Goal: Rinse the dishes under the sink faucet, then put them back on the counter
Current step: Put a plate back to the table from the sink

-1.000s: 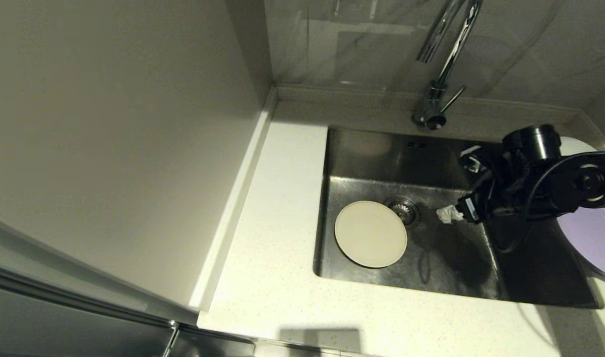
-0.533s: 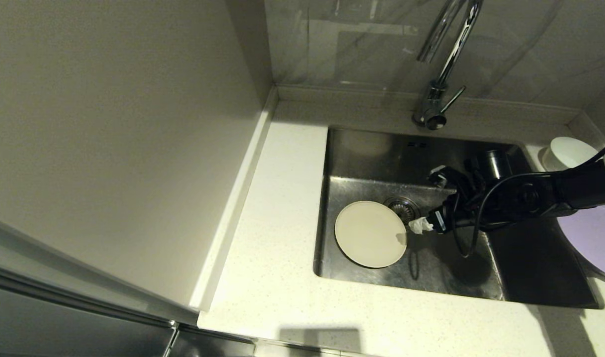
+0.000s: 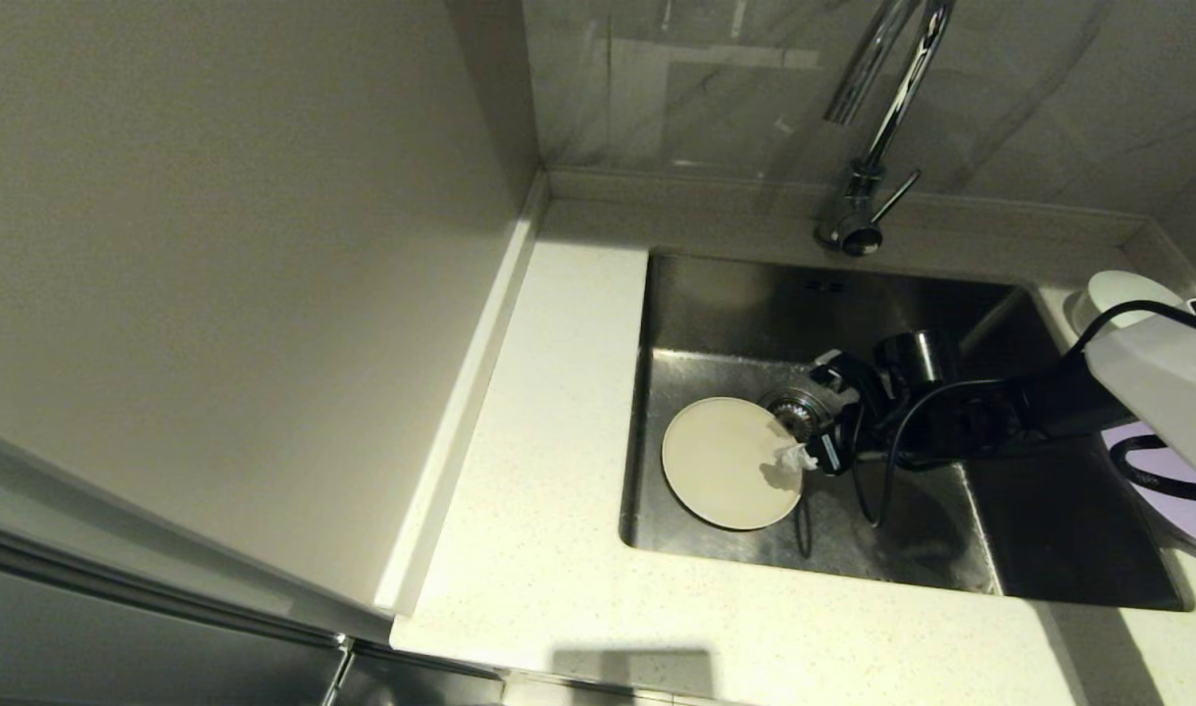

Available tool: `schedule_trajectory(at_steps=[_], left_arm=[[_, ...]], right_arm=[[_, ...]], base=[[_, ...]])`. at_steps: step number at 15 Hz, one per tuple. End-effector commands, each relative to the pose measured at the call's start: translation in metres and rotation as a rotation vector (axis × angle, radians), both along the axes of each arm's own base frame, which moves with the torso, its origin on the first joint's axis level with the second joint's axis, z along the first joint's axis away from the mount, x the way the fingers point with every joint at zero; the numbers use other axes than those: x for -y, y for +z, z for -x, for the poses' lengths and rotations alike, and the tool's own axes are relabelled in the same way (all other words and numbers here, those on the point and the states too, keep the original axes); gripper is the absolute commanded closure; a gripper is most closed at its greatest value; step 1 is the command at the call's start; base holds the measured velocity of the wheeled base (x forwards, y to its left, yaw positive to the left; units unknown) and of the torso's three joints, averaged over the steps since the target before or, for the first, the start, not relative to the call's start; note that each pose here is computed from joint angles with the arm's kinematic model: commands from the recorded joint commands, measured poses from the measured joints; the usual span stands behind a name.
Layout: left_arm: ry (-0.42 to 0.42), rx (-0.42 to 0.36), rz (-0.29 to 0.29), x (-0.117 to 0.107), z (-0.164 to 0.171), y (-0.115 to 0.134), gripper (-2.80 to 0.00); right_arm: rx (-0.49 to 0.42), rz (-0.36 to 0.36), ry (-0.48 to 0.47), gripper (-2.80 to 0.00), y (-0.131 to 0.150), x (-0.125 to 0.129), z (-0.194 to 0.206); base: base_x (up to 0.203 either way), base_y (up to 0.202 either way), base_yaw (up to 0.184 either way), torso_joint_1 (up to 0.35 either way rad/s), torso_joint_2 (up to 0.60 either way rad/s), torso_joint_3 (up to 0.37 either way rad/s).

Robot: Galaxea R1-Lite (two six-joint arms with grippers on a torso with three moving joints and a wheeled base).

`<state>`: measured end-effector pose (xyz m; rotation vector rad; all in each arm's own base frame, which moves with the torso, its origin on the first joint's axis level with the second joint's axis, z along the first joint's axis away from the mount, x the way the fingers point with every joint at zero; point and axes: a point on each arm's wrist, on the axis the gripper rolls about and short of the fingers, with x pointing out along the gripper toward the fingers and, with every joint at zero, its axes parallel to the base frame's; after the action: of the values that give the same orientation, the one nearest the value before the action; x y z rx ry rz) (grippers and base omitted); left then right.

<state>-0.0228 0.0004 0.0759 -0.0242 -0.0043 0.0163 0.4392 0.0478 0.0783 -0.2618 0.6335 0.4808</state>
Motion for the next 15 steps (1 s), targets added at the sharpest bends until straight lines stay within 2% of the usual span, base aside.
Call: schedule_trajectory(at_steps=[1, 6, 15], left_arm=[[0.000, 0.002, 0.000, 0.000, 0.000, 0.000, 0.00], [0.000, 0.002, 0.000, 0.000, 0.000, 0.000, 0.00], [0.000, 0.002, 0.000, 0.000, 0.000, 0.000, 0.00]], right_arm=[[-0.019, 0.003, 0.022, -2.80, -0.017, -0.009, -0.004], [-0.012, 0.001, 0.039, -2.80, -0.028, -0.019, -0.015], [0.059, -0.002, 0.015, -2.80, -0.038, -0.016, -0.047]], base=[[0.000, 0.000, 0.000, 0.000, 0.00, 0.000], [0.000, 0.000, 0.000, 0.000, 0.00, 0.000], [0.000, 0.000, 0.000, 0.000, 0.00, 0.000]])
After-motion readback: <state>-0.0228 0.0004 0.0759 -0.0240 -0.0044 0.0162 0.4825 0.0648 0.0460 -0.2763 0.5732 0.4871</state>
